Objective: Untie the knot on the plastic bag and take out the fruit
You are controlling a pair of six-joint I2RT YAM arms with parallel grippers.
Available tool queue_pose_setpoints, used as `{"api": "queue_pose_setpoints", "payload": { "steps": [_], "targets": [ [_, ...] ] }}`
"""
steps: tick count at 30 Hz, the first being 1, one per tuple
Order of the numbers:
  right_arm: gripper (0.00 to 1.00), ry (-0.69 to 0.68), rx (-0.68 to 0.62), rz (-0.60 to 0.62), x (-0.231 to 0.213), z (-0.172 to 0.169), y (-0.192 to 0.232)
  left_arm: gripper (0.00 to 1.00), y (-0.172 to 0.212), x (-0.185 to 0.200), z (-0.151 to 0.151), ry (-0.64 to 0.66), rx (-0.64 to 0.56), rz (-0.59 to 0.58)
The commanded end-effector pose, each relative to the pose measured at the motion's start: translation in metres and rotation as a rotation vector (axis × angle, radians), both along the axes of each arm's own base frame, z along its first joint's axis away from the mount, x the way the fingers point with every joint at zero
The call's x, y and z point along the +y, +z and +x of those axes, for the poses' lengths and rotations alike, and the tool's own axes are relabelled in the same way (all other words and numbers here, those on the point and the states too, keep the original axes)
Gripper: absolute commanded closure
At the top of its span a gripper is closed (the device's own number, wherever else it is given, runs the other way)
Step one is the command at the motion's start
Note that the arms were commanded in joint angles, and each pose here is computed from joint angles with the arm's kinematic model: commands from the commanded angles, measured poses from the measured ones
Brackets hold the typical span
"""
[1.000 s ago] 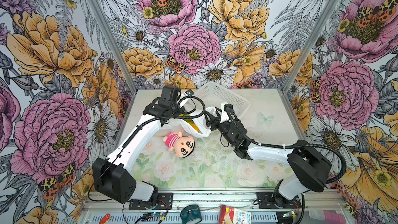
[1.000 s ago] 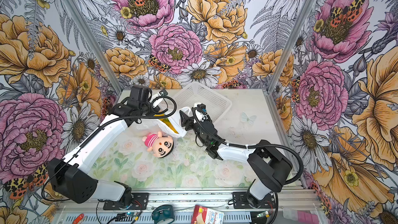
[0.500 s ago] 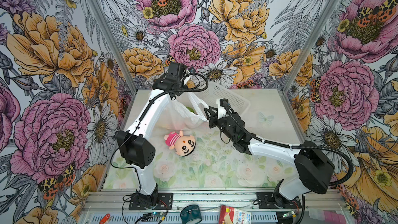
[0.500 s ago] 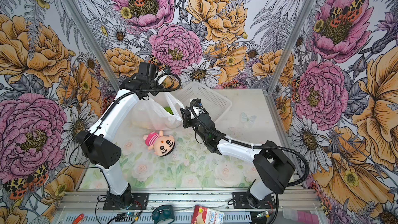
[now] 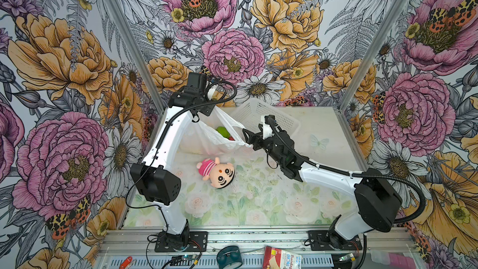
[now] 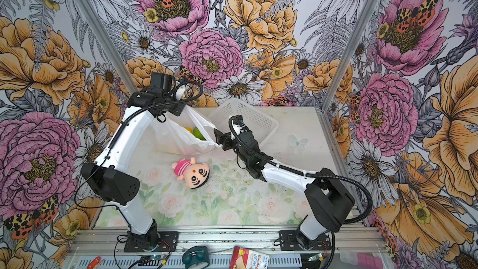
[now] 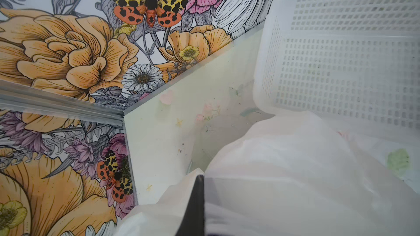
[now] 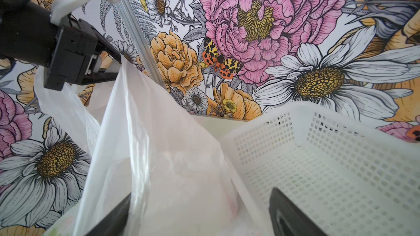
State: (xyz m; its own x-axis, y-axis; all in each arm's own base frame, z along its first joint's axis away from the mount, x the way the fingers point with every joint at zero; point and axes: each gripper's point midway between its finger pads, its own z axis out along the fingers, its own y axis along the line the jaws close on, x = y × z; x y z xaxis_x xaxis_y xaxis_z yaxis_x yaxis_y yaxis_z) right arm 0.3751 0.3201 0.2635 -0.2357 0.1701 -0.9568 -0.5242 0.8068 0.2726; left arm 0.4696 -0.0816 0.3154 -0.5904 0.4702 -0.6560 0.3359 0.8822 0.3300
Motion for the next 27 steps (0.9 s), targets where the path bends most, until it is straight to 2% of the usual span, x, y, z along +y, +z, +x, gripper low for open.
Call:
{"api": "queue_pose_setpoints", "payload": {
  "steps": [1,3,7,13,19,27],
  "targets": [
    [0.05,0.012,0.038,-0.046,-0.006,-0.007,-0.014,1.0,-0.013,0.009,0.011,0.068,-0.016,-0.133],
    [0.08,0.024,0.032,-0.044,-0.006,-0.01,-0.009,1.0,-0.023,0.002,0.001,0.053,0.009,-0.185],
    [0.11,0.053,0.005,-0.047,-0.008,-0.019,0.004,1.0,-0.011,-0.018,-0.016,0.002,-0.021,-0.337],
    [0.1,0.058,-0.101,-0.09,-0.022,-0.044,0.033,1.0,-0.042,-0.042,-0.031,-0.099,0.042,-0.305],
    [0.06,0.097,-0.181,-0.209,-0.023,-0.066,0.049,1.0,-0.025,-0.051,-0.035,-0.135,0.046,-0.483],
    [0.05,0.09,-0.245,-0.246,-0.039,-0.088,0.07,1.0,-0.029,-0.072,-0.043,-0.208,0.077,-0.504]
  ]
}}
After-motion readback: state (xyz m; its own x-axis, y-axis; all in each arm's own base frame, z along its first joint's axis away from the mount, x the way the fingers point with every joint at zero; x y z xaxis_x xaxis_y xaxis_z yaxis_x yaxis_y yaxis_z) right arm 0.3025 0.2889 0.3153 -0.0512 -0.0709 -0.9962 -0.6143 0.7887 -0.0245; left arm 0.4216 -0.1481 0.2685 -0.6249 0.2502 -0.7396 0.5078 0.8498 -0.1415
